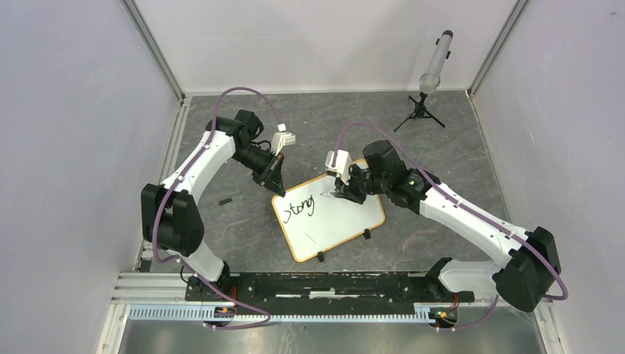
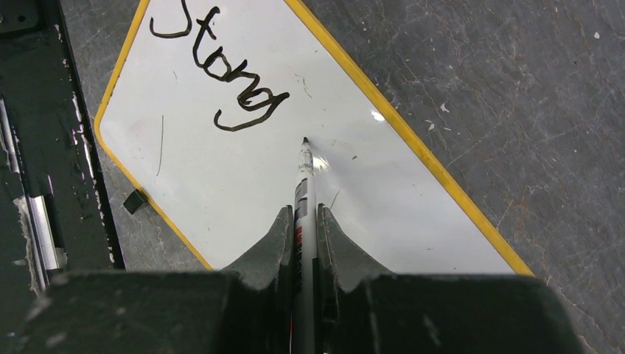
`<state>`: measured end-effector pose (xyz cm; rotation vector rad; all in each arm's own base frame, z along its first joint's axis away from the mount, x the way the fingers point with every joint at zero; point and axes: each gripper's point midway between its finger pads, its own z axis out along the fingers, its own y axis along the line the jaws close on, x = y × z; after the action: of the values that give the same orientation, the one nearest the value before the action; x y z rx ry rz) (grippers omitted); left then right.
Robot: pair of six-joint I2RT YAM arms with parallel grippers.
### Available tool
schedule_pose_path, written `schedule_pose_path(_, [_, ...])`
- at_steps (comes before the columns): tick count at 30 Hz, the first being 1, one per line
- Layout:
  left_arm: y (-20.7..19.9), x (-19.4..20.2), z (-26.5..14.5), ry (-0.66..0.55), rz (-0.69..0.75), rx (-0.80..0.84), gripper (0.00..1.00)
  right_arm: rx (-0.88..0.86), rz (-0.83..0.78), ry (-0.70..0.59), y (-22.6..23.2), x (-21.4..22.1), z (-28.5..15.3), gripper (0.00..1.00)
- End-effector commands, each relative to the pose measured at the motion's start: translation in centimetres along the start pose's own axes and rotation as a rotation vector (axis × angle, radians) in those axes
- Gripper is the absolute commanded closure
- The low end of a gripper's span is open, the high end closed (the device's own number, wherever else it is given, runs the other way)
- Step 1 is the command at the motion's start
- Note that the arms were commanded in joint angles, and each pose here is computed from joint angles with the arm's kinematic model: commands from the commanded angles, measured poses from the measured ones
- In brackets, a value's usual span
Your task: Write a sentence on the whiteboard
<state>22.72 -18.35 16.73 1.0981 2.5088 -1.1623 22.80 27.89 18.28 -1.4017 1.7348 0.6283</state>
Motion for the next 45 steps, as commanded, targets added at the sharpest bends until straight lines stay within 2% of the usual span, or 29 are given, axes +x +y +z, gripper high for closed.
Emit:
schedule_pose_path(1, [0.4, -0.3, -0.1, -0.006, 0.013, -0.013, 0.98, 0.022, -0.012, -0.013, -0.4, -0.3, 0.4, 1.0])
schedule_pose_path(9, [0.4, -0.2, -0.1, -0.003, 0.016, -0.014, 0.98, 0.01, -0.007, 0.034, 0.3, 1.7, 0.3, 1.0])
schedule_pose_path(18, [0.4, -0.1, -0.1, -0.003, 0.017, -0.018, 0.98, -0.028, -0.018, 0.035, 1.6, 1.7, 0.2, 1.0])
schedule_pose_path(30, [0.4, -0.1, -0.2, -0.004, 0.017, -0.021, 0.98, 0.047, -0.033, 0.0, -0.9, -1.1, 0.0, 1.0])
schedule_pose_path(45, [0.6, 0.1, 0.0, 0.003, 0.015, -0.018, 0.98, 0.078, -0.015, 0.032, -1.8, 0.4, -0.8, 1.0])
